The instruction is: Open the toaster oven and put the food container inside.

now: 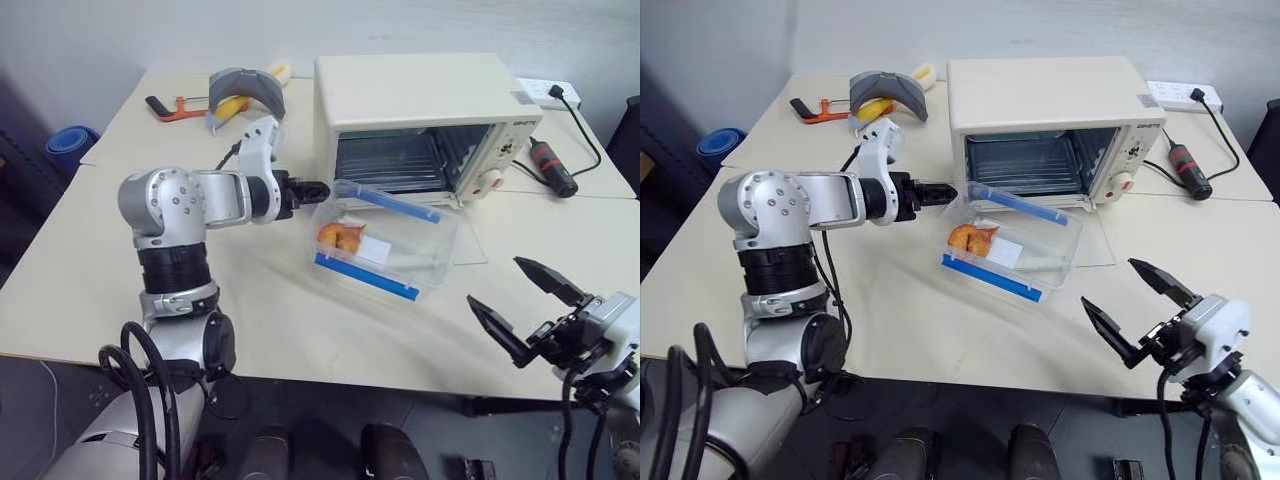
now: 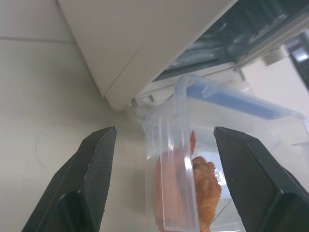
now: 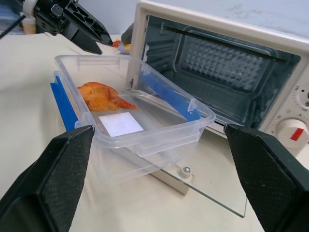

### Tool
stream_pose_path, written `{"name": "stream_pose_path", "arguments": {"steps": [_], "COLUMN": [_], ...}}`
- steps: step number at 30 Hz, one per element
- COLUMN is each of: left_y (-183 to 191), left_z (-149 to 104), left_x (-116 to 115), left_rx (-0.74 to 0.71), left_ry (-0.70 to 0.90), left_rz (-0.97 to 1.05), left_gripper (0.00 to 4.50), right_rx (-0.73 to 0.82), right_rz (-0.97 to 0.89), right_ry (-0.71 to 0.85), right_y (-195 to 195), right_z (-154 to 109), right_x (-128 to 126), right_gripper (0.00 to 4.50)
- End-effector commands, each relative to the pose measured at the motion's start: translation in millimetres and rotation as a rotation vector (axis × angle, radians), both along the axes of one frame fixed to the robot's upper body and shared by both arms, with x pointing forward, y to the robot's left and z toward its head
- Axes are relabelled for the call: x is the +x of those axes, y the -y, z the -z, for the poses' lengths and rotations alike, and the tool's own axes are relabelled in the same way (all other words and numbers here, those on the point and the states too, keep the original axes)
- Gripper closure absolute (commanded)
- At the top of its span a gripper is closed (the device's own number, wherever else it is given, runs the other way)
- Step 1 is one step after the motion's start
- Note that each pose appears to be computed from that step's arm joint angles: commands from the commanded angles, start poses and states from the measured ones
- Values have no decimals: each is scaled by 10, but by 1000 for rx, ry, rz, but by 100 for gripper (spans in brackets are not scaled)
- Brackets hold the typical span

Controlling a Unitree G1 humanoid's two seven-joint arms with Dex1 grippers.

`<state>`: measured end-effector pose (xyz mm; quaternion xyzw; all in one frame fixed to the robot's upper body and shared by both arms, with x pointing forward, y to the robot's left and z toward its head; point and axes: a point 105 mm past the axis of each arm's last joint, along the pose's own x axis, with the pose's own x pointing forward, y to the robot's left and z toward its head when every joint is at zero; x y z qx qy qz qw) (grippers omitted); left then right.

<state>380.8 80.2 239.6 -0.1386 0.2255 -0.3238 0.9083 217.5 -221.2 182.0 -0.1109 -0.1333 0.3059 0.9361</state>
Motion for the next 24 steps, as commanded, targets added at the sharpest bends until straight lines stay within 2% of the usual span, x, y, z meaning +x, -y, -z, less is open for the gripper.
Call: {"name": "stream_pose_path", "arguments": {"steps": [1, 3, 6, 8, 10, 12, 13, 15, 18, 21, 24], "left_y": [-14, -99, -233, -382, -597, -819, -881, -865, -577, -361, -204], "left_z": [-207, -224, -273, -250, 33, 438, 588, 735, 775, 846, 866], "left_x": [-55, -88, -131, -224, -433, -590, -656, -738, -779, -770, -765], "left_rx": [-52, -58, -66, -1, 176, 363, 418, 432, 295, 264, 212], "left_ry": [96, 106, 155, 254, 316, 270, 254, 259, 322, 363, 378], "left_rz": [81, 122, 185, 291, 480, 622, 679, 745, 765, 757, 739], "left_gripper": [126, 165, 255, 306, 373, 429, 449, 449, 449, 449, 449], "right_rx": [16, -10, -60, -90, -69, -94, -124, -159, -167, -163, -173], "right_rz": [-86, -180, -289, -369, -449, -485, -484, -443, -353, -290, -263], "right_ry": [-60, -151, -257, -323, -369, -401, -398, -385, -341, -306, -288], "right_y": [-53, -194, -372, -524, -727, -849, -878, -892, -892, -873, -832], "right_z": [-37, 35, 144, 229, 288, 382, 424, 471, 438, 374, 330], "right_x": [-71, -134, -227, -290, -302, -250, -196, -49, 247, 457, 562], "right_gripper": [97, 159, 261, 319, 392, 450, 450, 450, 450, 450, 450]}}
